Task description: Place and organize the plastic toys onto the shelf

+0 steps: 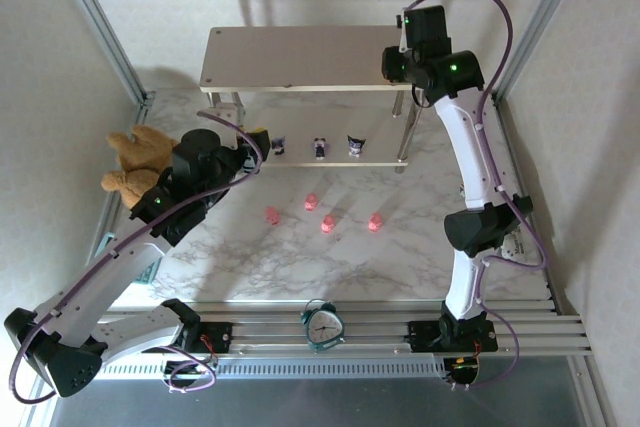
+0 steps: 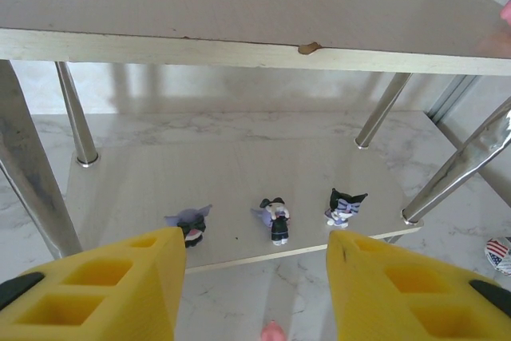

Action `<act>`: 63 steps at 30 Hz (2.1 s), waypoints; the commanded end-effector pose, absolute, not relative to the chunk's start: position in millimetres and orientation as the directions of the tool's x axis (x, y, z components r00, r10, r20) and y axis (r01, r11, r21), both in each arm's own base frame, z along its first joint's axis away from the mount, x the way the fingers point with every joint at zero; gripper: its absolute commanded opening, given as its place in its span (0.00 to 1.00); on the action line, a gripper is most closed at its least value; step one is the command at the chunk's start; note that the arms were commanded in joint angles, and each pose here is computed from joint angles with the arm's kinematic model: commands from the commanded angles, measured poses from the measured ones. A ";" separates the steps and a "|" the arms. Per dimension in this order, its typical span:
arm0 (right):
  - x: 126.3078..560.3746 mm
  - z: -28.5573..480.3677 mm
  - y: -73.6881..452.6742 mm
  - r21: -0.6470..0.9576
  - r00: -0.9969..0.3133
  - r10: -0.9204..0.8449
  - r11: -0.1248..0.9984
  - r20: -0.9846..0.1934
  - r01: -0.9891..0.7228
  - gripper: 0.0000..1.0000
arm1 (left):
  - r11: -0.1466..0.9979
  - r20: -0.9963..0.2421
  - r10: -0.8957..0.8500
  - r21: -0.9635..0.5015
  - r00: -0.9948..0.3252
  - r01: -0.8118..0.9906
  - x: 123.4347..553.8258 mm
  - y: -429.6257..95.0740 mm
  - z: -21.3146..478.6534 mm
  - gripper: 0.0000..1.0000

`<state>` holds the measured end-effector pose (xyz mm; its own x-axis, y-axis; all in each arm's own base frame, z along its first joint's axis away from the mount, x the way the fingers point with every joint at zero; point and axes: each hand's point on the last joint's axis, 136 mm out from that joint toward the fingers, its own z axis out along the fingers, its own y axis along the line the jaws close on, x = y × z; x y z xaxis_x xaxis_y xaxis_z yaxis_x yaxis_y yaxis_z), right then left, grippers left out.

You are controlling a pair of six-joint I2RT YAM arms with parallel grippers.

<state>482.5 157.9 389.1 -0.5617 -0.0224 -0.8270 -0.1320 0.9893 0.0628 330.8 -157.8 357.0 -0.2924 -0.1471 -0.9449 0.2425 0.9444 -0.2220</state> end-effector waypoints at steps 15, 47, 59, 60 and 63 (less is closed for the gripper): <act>500.0 379.2 159.4 0.098 -0.553 0.032 0.991 -0.833 -0.090 0.46 | 0.946 -0.951 -0.150 -0.218 -0.271 0.238 326.5 -148.1 359.0 0.51; 243.0 310.0 100.3 0.147 -0.607 0.089 0.988 -0.789 -0.045 0.76 | 0.956 -0.892 -0.111 -0.217 -0.438 0.198 299.7 -146.8 243.7 0.52; 211.8 138.4 147.3 0.146 -0.825 0.098 0.989 -0.557 0.019 0.76 | 0.962 -0.878 -0.118 -0.217 -0.463 0.167 296.7 -142.1 222.5 0.52; 216.2 130.3 151.3 0.132 -0.830 0.092 0.991 -0.550 0.022 0.76 | 0.962 -0.878 -0.116 -0.215 -0.465 0.166 296.6 -141.7 222.3 0.52; 227.0 109.7 162.6 0.088 -0.848 0.064 0.996 -0.527 0.021 0.76 | 0.964 -0.878 -0.113 -0.212 -0.466 0.164 295.9 -140.9 221.1 0.52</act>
<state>210.3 143.1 115.9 -0.8655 0.0149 -0.5006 -0.0053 0.9992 0.0390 296.6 -142.8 214.1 -0.4929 -0.0888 -0.8656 0.1739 0.9647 -0.1980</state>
